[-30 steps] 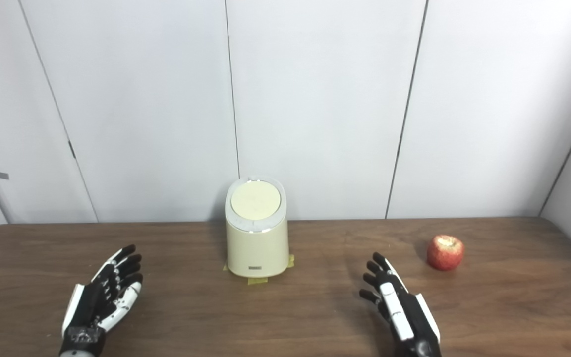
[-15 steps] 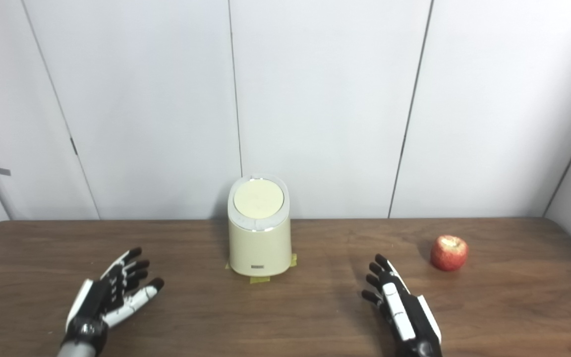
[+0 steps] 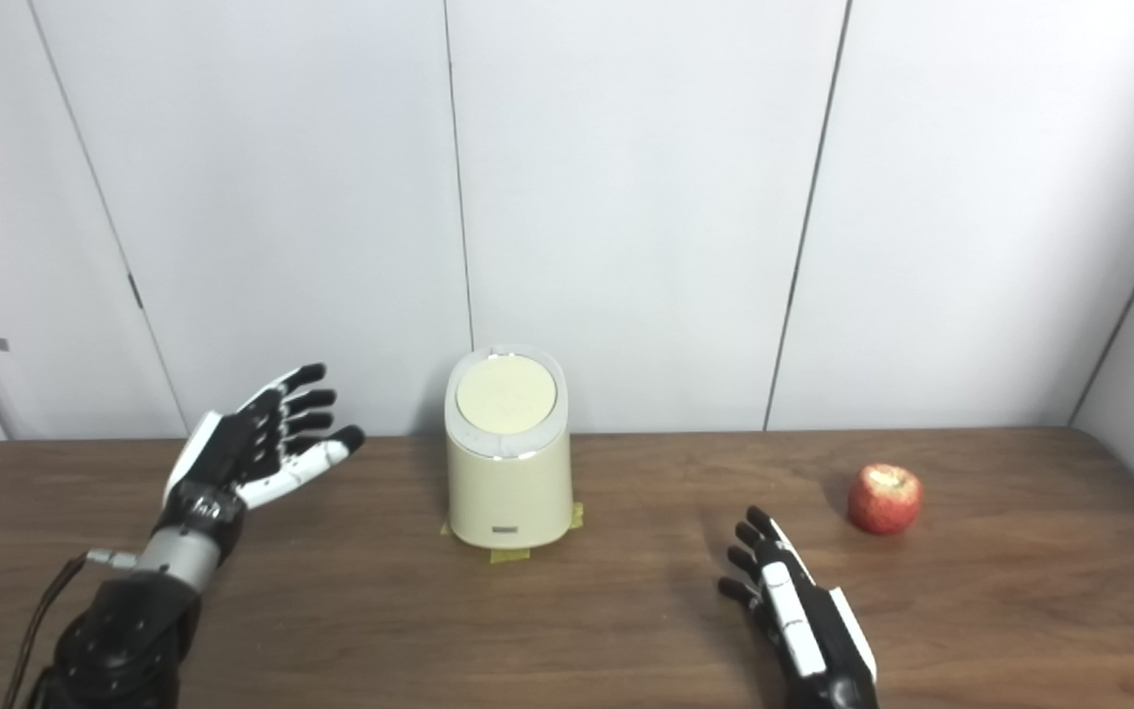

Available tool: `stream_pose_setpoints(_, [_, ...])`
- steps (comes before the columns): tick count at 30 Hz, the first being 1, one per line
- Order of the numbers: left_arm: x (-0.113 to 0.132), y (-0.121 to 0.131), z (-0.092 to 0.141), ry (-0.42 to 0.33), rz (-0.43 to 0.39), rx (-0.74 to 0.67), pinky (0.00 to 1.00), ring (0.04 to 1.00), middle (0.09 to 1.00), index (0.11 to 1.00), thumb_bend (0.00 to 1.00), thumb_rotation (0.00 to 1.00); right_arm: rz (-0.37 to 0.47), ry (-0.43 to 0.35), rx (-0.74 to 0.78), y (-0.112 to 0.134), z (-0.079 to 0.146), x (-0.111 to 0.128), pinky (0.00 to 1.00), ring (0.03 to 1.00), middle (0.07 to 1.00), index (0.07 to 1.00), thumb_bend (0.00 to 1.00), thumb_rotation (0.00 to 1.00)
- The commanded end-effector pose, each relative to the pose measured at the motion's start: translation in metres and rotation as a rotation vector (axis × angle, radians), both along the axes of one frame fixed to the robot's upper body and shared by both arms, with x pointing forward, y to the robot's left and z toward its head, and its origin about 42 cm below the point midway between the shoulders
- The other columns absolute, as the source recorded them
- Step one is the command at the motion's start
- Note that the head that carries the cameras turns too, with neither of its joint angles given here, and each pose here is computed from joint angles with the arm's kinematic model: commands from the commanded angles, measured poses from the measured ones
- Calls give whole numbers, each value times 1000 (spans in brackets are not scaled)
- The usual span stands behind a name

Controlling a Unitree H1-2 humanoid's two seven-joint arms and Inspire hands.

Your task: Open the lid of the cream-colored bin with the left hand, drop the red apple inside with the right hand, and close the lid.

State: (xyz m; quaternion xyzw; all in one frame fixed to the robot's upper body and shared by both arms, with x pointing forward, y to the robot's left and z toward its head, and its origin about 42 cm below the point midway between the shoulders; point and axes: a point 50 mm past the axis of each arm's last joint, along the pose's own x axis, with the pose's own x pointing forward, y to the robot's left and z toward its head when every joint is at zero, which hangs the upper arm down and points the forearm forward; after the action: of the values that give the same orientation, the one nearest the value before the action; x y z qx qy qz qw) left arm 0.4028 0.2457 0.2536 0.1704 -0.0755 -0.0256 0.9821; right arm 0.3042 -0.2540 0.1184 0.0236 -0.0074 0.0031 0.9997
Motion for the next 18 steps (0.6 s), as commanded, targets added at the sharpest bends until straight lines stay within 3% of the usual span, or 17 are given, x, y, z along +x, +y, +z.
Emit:
stream_pose_setpoints(1, [17, -7, 36, -89, -19, 35, 784, 833, 851, 907, 795, 327, 10, -94, -5, -1, 18, 9, 821, 913, 941, 952, 524, 873])
stream_pose_setpoints(4, [31, -17, 49, -104, -36, 87, 784, 835, 848, 903, 822, 333, 8, -92, -9, -1, 18, 8, 821, 912, 940, 950, 530, 876])
stream_pose_setpoints(11, [59, -32, 78, -104, -113, 121, 806, 875, 888, 898, 862, 171, 4, -85, 5, 1, 18, 8, 831, 911, 935, 946, 516, 867])
stream_pose_setpoints(18, [79, -47, 97, -94, -140, 177, 794, 877, 901, 904, 867, 145, 8, -87, -10, 0, 17, 8, 831, 910, 935, 952, 513, 877])
